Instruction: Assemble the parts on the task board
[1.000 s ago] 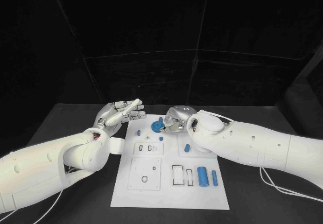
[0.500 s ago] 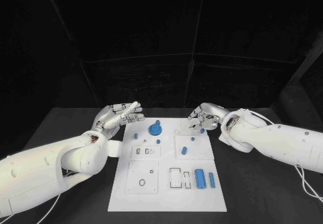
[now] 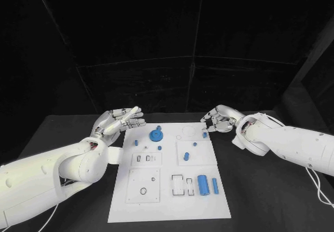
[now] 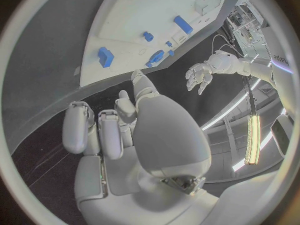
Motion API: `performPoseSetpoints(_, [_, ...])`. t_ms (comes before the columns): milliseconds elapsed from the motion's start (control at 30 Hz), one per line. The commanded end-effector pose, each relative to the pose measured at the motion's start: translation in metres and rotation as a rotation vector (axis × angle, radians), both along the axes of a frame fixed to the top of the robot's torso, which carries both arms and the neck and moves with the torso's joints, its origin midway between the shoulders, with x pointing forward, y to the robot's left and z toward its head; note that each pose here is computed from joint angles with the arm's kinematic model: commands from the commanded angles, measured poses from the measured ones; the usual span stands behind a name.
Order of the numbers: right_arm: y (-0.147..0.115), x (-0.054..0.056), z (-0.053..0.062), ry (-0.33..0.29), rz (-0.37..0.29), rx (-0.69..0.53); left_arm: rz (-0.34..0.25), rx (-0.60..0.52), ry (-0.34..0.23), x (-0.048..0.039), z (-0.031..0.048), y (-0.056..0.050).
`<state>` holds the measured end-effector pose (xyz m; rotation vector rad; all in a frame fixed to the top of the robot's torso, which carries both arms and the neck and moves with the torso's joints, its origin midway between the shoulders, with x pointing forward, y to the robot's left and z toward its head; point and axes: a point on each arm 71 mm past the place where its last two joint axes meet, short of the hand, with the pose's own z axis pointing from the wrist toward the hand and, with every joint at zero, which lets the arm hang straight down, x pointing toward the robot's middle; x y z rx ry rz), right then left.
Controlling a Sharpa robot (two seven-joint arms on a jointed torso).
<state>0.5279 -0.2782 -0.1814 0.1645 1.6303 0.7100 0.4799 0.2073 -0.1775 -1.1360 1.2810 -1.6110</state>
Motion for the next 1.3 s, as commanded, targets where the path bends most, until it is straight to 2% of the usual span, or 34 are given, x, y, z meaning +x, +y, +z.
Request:
performPoseSetpoints(33, [0.0,0.001,-0.002,0.004,0.015,0.005,-0.014,-0.004,-0.009,0.0004,0.0012,-0.001])
performPoseSetpoints(567, [-0.009,0.004,-0.012,0.029,0.0,-0.051,-0.013,0.008,-0.018,0.002,0.0005,0.0])
performPoseSetpoints(967, [-0.009,0.0,-0.018,0.055,0.019,-0.081,-0.01,0.01,-0.018,0.0027,0.0002,0.001])
performPoseSetpoints(1300, [-0.011,0.0,-0.023,0.057,-0.008,-0.091,-0.009,0.011,-0.018,0.003,0.0,0.001])
